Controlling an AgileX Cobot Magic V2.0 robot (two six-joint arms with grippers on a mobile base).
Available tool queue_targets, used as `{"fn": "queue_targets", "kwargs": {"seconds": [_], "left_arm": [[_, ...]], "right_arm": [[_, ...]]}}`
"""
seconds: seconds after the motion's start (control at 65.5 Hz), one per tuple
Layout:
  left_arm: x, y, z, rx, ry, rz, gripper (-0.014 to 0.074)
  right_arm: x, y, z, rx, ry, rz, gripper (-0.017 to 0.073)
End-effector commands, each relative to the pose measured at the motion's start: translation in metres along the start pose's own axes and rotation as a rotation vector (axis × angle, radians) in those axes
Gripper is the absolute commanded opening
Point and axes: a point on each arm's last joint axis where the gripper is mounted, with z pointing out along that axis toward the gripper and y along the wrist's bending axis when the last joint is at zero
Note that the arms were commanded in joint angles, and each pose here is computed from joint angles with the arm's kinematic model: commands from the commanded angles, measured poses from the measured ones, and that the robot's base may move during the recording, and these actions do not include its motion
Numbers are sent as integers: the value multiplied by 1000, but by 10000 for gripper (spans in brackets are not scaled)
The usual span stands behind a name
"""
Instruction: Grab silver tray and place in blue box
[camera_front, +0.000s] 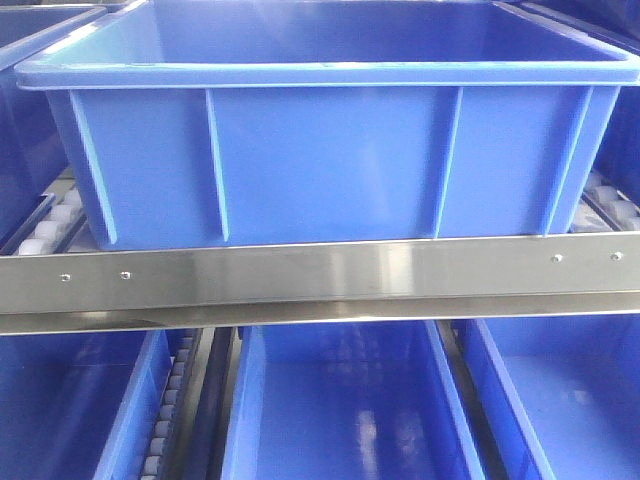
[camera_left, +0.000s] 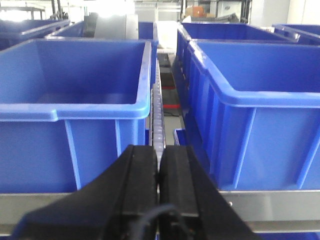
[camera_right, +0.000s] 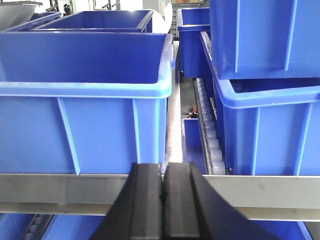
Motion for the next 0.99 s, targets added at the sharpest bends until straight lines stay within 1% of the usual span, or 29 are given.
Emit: {"fn": "queue_targets", "kwargs": {"seconds": [0.0, 0.977], "left_arm": [[-2, 0, -1, -1, -73, -10, -6], [-2, 0, -1, -1, -76, -10, -6]], "right_arm": [[-15, 1, -3, -4, -124, -7, 53], [-15, 1, -3, -4, -124, -7, 53]]}}
